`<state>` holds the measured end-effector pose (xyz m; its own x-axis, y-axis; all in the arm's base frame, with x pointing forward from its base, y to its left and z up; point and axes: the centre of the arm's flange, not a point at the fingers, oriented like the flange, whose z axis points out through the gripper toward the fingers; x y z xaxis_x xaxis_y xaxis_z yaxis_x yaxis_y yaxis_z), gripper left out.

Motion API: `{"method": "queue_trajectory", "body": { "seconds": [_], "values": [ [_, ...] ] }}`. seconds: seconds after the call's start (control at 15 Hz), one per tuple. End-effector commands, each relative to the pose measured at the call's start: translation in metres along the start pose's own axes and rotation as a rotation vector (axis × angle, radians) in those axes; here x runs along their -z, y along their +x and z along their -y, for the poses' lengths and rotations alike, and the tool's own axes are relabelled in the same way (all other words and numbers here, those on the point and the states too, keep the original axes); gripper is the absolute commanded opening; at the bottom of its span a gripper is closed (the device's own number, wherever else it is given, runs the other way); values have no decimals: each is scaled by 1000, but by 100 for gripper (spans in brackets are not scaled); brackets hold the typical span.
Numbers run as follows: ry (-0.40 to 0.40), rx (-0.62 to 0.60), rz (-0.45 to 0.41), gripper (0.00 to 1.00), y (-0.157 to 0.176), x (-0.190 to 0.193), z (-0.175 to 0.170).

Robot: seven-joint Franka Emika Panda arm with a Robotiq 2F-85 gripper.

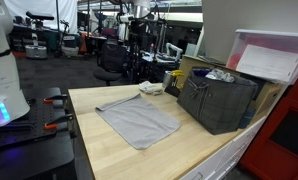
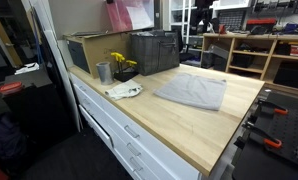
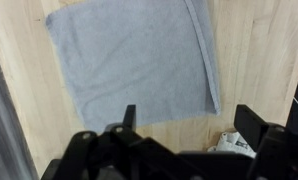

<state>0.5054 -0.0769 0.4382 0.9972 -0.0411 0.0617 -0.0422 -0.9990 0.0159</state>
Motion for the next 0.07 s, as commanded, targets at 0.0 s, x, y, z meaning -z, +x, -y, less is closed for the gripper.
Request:
{"method": "queue_trajectory", "body": {
  "seconds": [0.0],
  "values": [
    [0,0,0,100,0,0,0]
  ]
}}
